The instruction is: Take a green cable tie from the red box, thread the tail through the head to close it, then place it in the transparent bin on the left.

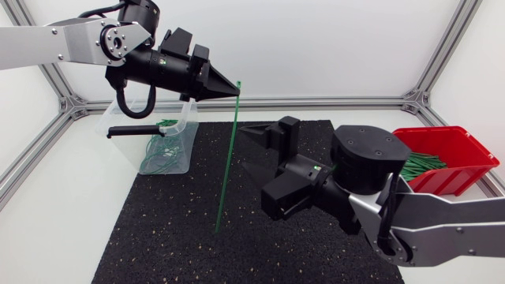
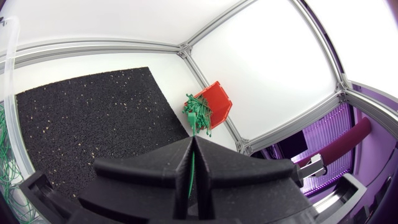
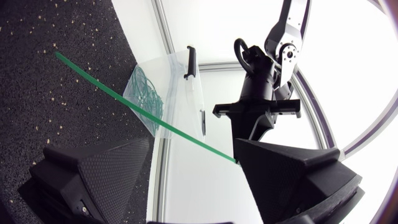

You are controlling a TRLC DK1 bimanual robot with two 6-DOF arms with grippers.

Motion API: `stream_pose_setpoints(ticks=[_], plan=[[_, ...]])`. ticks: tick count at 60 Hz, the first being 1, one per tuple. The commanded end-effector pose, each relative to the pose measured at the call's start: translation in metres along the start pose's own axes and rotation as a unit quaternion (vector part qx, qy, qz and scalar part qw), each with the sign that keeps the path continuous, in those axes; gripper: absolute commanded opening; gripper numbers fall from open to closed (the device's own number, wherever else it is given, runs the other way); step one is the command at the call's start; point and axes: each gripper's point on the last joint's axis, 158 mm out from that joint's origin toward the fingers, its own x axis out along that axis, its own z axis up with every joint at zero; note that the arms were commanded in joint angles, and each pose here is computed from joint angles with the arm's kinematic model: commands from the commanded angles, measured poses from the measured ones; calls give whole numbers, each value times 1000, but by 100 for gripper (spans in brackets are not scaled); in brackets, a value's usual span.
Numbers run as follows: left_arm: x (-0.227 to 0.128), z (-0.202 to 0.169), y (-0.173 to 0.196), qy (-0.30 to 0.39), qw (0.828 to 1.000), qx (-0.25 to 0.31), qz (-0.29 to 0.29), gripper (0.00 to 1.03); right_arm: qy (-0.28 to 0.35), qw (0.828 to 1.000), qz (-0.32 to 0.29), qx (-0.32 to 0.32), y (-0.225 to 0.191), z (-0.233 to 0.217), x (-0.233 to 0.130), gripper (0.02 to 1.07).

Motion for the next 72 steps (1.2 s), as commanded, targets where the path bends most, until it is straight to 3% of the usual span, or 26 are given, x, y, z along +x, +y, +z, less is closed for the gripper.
stream_pose_setpoints(ticks=[1,46,64,72], plan=[[2,3,-2,6,1000,6,-10,3,-11,999,2,-37,8,5,0,102],[-9,13,11,27,998,-51,-18,3,-14,974,4,-225,25,2,29,102],[-13,20,18,25,998,-58,-18,3,-50,967,12,-251,44,33,31,102],[-16,20,20,24,998,-57,-19,3,-63,964,28,-255,60,45,25,95]])
